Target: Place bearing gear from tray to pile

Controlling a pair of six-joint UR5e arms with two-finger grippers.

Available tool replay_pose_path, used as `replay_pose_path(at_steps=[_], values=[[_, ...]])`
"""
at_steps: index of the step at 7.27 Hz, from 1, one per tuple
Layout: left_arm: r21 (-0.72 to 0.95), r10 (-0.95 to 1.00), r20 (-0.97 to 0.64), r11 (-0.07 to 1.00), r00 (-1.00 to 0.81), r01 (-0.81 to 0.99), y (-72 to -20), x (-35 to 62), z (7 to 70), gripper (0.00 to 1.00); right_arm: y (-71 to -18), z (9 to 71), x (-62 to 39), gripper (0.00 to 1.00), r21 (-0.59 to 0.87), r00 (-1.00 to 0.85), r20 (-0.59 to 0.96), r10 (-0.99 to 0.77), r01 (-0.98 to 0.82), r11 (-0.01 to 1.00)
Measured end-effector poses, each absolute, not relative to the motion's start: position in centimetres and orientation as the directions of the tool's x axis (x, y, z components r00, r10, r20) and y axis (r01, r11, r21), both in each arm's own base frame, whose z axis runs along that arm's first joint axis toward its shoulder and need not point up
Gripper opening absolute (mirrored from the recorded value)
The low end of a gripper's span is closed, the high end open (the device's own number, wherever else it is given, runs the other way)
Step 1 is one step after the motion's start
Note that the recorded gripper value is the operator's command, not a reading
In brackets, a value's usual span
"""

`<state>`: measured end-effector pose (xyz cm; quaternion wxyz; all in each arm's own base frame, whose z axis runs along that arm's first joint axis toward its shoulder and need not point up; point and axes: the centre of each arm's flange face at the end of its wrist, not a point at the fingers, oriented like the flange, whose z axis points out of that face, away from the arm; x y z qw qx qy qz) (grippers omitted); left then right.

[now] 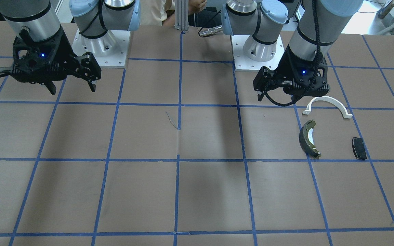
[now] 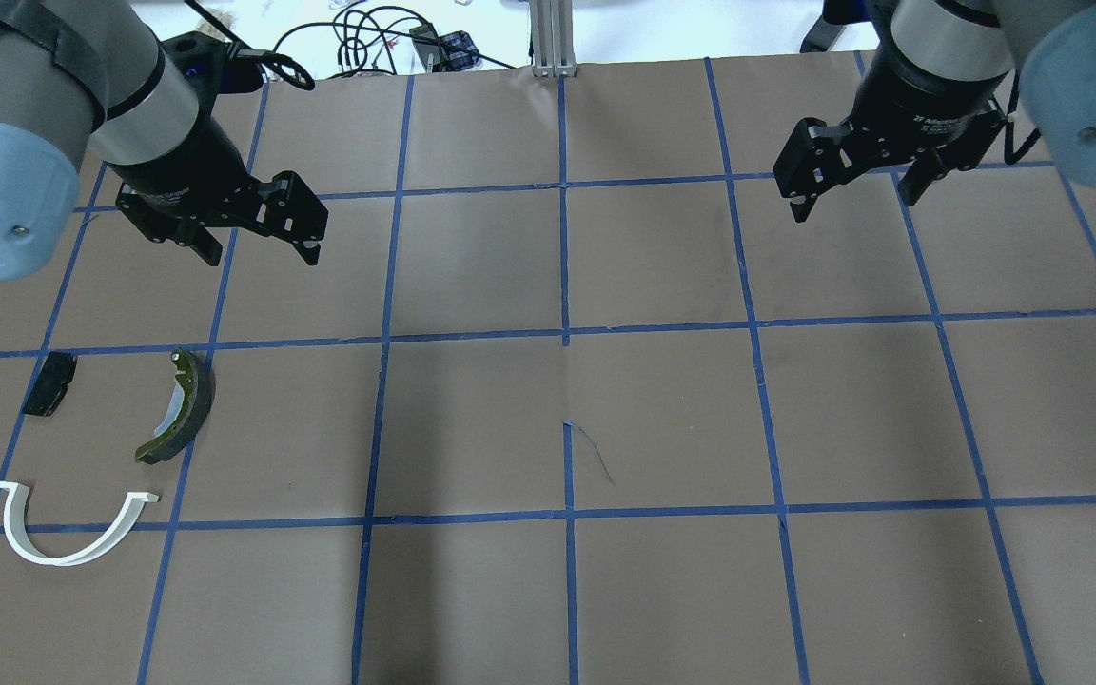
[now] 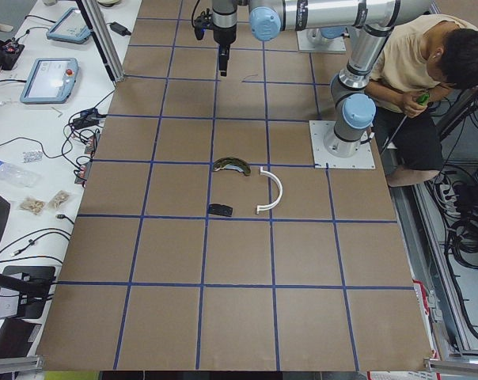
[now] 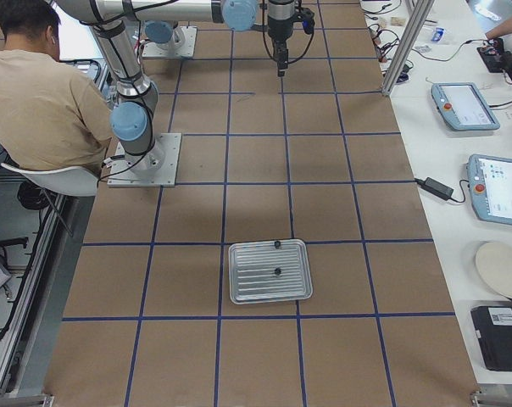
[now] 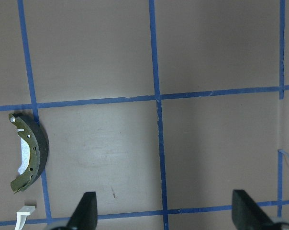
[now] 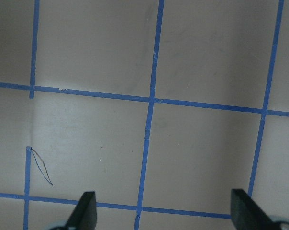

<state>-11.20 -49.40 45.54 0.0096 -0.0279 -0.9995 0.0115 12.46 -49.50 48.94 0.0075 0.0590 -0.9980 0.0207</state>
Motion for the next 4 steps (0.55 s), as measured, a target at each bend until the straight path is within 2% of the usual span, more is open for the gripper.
replay_pose_path(at_steps=[4], values=[[-0.017,0.056,0.019,0.998,-0.998,0.055,-49.4,-11.3,45.3,1.0,-50.5,49.2,7.9,1.0,-0.055,-0.992,0.052,-0.117,-0.12,0.991]])
